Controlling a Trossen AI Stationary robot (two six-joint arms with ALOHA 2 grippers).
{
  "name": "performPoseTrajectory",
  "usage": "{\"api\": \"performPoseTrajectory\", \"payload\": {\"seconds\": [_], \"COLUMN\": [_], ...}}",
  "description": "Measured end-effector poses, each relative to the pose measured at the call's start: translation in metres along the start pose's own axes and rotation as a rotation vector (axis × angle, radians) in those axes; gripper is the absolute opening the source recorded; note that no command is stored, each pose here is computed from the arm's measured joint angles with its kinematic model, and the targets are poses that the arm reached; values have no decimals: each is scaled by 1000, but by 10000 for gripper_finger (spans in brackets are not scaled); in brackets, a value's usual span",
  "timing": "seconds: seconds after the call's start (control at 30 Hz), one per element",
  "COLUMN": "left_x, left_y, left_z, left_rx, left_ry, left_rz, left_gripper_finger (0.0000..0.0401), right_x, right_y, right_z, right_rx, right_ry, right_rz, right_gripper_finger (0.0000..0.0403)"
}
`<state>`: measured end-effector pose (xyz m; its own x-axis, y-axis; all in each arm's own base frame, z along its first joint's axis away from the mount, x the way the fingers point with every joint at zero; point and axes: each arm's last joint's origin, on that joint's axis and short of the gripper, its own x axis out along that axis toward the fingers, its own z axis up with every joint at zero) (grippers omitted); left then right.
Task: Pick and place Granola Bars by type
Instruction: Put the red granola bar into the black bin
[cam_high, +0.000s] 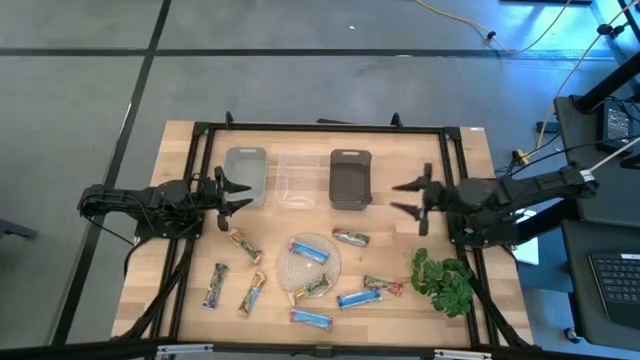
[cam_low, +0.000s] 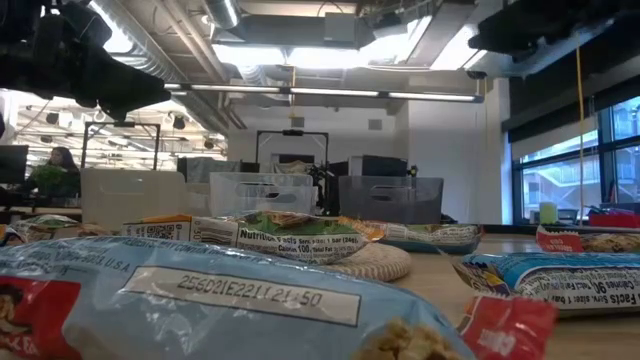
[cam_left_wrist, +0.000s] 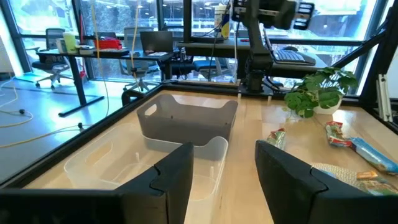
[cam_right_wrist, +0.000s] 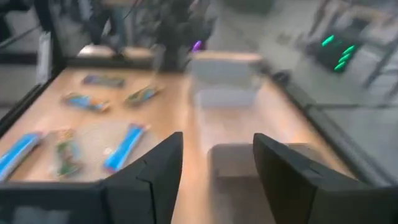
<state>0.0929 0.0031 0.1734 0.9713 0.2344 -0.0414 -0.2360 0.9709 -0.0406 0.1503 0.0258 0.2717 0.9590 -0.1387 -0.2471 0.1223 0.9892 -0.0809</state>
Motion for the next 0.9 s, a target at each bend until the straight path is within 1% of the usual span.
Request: {"api": "performPoseTrajectory", "payload": {"seconds": [0.13,0.3,0.43,0.63,0.73,0.8,0.9], "left_x": [0,0,0,0,0,0,0], "left_y": [0,0,0,0,0,0,0], "left_z": [0,0,0,0,0,0,0], "left_rx": [-1,-2,-3,-4,-4,-4,-3], "left_ry": [0,0,0,0,0,0,0], "left_rz": [0,0,1,1,1,1,1], "left_gripper_finger": [165,165,165,165,166,165,164], "right_x": [26,59,84,115,130,140,154], "right_y": [12,25,34,47,53,56,63], "right_z": [11,9,-6,-34,-45,-50,-57], "right_rx": [-20,17,51,176,217,207,194], "right_ry": [84,201,314,470,530,563,611], "right_rz": [56,48,30,5,-22,-26,0], "right_gripper_finger": [198,198,198,198,198,198,198]}}
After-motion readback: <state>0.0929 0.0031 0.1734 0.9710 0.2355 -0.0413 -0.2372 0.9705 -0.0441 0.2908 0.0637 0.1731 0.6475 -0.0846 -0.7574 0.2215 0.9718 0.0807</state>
